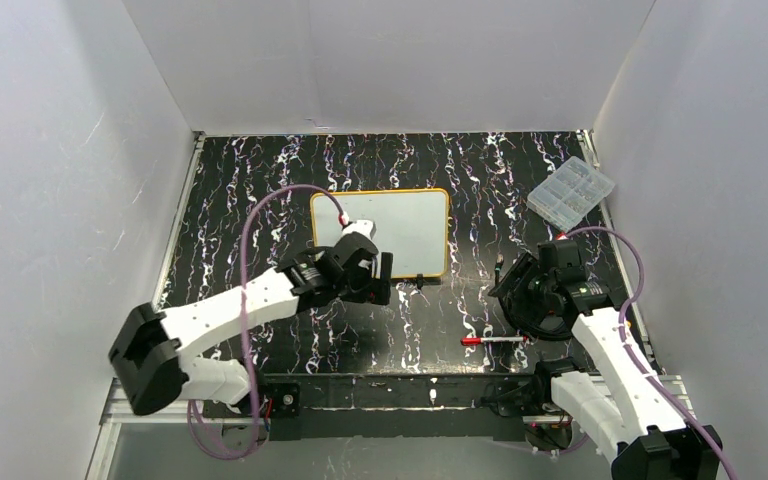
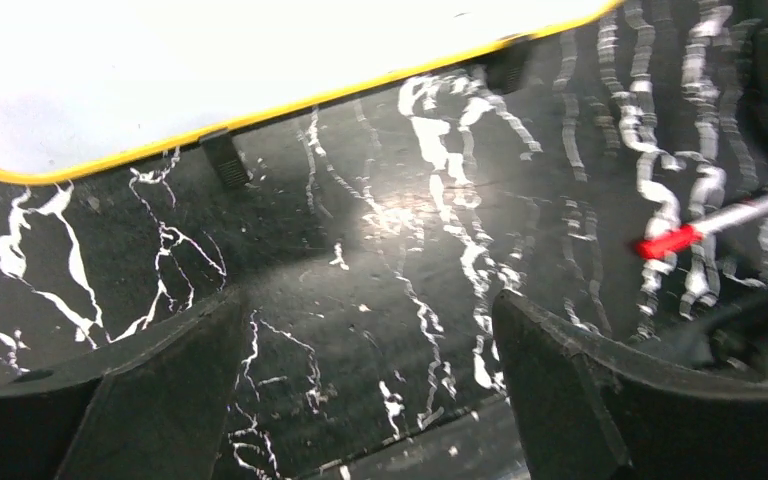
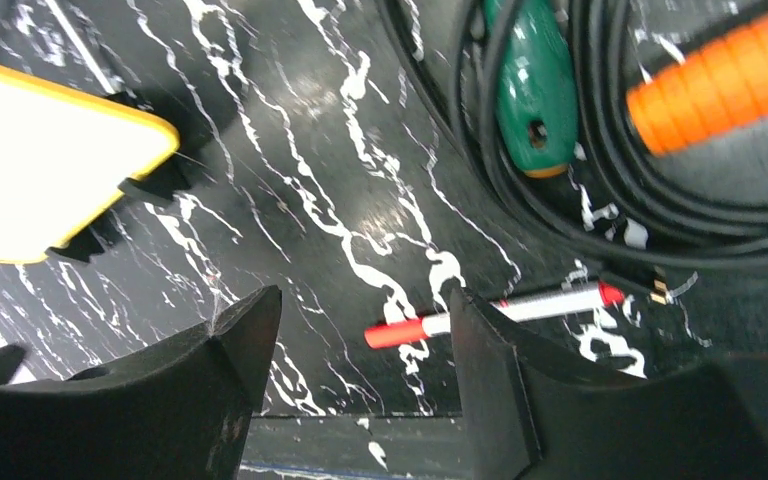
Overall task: Write a sentence on the whiteboard
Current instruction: Move the whiteboard to the center of the board, then open the whiteboard marker at the center of the board.
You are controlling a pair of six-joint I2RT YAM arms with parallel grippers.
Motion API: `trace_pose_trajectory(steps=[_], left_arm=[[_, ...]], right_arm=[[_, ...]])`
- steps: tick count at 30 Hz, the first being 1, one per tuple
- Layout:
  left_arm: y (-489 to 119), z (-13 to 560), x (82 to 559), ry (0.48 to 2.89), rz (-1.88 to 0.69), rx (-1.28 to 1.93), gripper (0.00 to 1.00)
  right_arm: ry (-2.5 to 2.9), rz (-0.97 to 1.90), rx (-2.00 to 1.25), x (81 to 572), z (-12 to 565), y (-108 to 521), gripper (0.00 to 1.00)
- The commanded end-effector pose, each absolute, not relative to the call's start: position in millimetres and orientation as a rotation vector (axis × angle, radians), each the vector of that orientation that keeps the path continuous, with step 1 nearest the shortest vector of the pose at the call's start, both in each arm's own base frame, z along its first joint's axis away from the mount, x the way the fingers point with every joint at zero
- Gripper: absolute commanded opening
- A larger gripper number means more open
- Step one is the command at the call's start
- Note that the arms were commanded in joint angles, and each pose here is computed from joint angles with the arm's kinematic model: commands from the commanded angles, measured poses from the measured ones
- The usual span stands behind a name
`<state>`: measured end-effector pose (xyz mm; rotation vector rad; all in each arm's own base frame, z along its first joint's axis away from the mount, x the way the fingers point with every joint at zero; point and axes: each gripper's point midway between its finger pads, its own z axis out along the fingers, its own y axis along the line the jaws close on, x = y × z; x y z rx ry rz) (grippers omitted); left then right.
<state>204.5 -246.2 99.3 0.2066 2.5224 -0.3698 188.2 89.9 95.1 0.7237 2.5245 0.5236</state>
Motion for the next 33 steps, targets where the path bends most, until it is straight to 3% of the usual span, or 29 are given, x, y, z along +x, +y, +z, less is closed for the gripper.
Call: trace_pose_trajectory(steps=[1,6,11,20,31,33], left_arm=[[-244,177,194,2.376,-0.473,0.471,0.93],[-218,238,221,2.290,-0.479,0.484,0.97],[-181,264,259,2.145,-0.368,0.367,0.98],[-151,262,264,2.059,-0.289,0.285,0.98],[-140,262,263,2.027,-0.240,0.275,0.98],[-138,263,263,2.021,-0.231,0.272,0.98]], right_arm=[[2.625,0.417,0.915,153,76,81,0.71],[2.695,0.300,1.023,130,55,73,0.69],[2.726,0.197,1.093,120,41,66,0.66],[2.730,0.079,1.117,129,26,69,0.59],[2.733,-0.042,0.902,160,15,106,0.49],[2.721,-0.024,0.886,164,12,113,0.40]])
